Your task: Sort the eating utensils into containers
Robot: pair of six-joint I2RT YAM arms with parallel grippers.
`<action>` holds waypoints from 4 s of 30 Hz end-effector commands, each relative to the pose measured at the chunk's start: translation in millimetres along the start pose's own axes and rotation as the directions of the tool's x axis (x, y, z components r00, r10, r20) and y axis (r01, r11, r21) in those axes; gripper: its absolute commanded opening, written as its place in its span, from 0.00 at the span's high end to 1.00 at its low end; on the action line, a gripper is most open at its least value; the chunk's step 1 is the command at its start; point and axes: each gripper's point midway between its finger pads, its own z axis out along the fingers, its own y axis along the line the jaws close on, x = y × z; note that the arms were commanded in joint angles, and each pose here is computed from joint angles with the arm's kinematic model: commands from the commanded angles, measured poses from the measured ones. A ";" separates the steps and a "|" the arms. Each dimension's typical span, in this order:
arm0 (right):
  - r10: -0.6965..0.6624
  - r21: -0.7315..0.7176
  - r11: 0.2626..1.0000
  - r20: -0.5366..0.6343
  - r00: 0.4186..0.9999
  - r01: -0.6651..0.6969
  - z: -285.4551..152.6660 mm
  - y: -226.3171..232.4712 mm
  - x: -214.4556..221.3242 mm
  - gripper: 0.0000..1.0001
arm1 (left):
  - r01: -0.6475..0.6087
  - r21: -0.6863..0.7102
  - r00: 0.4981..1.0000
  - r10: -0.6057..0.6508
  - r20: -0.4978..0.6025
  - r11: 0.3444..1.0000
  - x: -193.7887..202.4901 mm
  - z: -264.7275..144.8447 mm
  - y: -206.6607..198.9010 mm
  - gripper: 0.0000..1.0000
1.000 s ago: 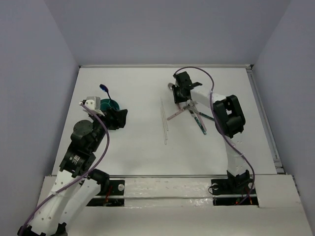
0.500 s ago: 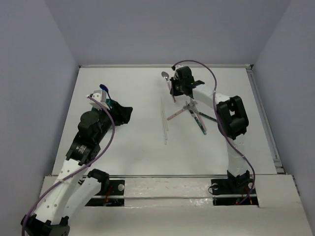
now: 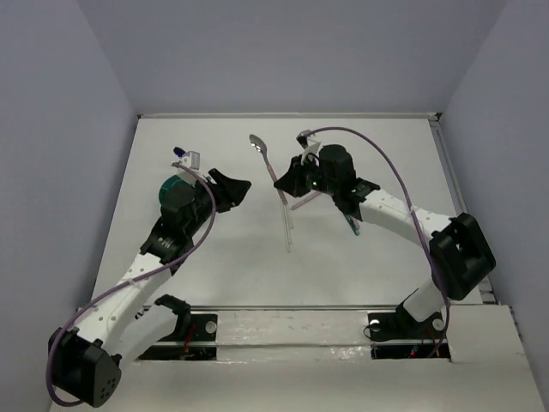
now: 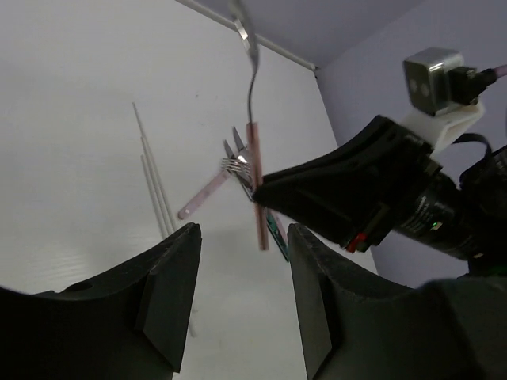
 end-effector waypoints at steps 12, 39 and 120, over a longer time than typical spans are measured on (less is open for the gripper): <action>0.086 -0.144 0.986 0.022 0.996 -0.082 -39.5 41.9 31.8 1.00 | 0.004 0.047 1.000 -0.003 -0.021 0.999 32.5 53.4 -27.9 0.58; 0.047 -0.148 0.988 0.001 0.999 -0.047 -46.9 43.3 43.8 1.00 | -0.011 0.044 0.996 0.015 -0.089 0.999 60.3 89.7 -41.6 0.73; -0.011 0.020 1.000 0.092 0.996 0.009 -63.4 14.8 33.9 0.29 | -0.203 -0.792 0.895 0.438 0.089 0.576 -95.3 70.7 215.8 0.86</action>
